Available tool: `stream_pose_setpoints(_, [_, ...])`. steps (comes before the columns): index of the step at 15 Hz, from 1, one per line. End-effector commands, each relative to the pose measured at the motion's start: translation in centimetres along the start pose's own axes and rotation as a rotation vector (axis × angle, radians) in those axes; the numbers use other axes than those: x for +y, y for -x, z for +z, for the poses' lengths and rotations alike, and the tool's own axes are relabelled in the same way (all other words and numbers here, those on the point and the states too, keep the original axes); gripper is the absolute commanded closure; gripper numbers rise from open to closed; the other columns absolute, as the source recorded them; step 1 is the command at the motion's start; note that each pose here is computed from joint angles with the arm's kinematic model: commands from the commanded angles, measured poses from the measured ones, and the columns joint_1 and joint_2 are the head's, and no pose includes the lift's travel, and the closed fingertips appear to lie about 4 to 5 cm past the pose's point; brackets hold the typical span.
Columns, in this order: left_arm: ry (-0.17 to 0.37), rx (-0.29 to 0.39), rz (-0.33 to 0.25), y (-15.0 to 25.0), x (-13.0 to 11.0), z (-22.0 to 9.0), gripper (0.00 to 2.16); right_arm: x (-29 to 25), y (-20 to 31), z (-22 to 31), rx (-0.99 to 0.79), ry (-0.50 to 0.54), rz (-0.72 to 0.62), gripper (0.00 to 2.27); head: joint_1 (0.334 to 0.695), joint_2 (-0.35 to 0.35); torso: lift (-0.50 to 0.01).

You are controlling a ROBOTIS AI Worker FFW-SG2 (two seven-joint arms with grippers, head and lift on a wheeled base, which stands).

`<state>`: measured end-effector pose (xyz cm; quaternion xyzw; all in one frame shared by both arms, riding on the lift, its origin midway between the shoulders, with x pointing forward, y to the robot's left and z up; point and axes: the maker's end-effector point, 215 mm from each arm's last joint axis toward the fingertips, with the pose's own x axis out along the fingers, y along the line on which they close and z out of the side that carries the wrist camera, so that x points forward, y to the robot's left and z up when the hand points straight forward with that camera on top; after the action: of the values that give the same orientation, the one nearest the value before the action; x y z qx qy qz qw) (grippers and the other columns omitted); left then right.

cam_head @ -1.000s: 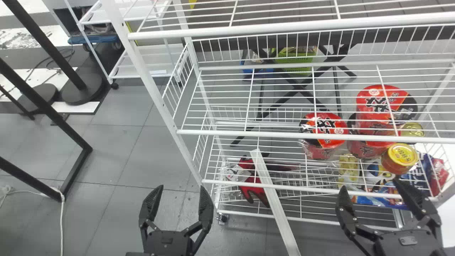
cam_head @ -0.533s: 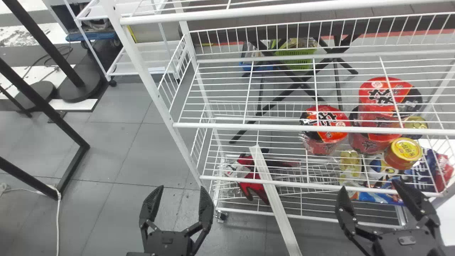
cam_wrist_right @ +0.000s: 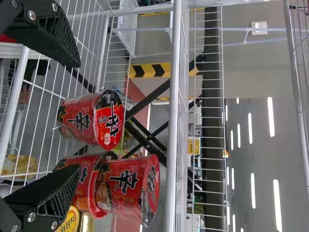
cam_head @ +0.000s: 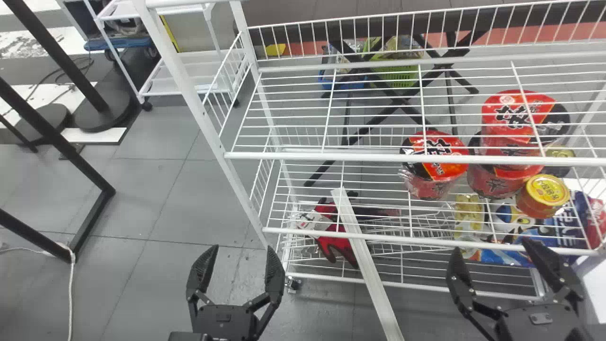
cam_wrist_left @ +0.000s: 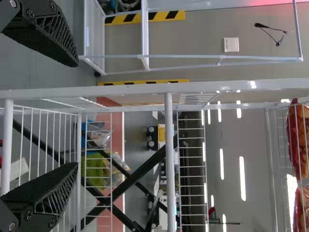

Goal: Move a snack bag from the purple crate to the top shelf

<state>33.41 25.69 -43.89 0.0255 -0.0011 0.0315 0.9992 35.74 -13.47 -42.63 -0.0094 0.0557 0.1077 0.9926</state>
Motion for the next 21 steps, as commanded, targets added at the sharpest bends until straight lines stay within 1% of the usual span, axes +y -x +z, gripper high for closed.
stream_pose_setpoints(1, [0.001,-0.001,0.001,-0.1,0.0,0.0,0.08,0.0,0.0,-0.1,0.001,0.000,0.000,0.07,0.695,0.203,-0.431])
stream_pose_setpoints(6, [0.001,0.005,0.002,-0.2,0.1,-0.2,0.08,0.0,0.0,-0.2,0.001,0.000,0.000,0.07,0.695,0.203,-0.451])
stream_pose_setpoints(11, [0.002,0.005,0.003,-0.2,0.1,-0.2,0.08,0.1,0.0,0.2,-0.018,0.000,0.006,0.07,0.695,0.205,-0.450])
stream_pose_setpoints(12, [0.002,0.005,0.003,-0.2,0.1,-0.2,0.08,0.0,0.1,0.0,-0.011,-0.003,-0.014,0.07,0.695,0.204,-0.454])
stream_pose_setpoints(14, [0.002,0.003,0.003,-0.1,0.1,-0.2,0.08,0.3,0.2,1.1,-0.052,-0.006,0.003,0.07,0.695,0.200,-0.454])
stream_pose_setpoints(21, [0.002,0.003,0.003,-0.1,0.1,-0.2,0.08,0.1,0.3,1.2,-0.050,-0.018,-0.002,0.07,0.695,0.209,-0.454])
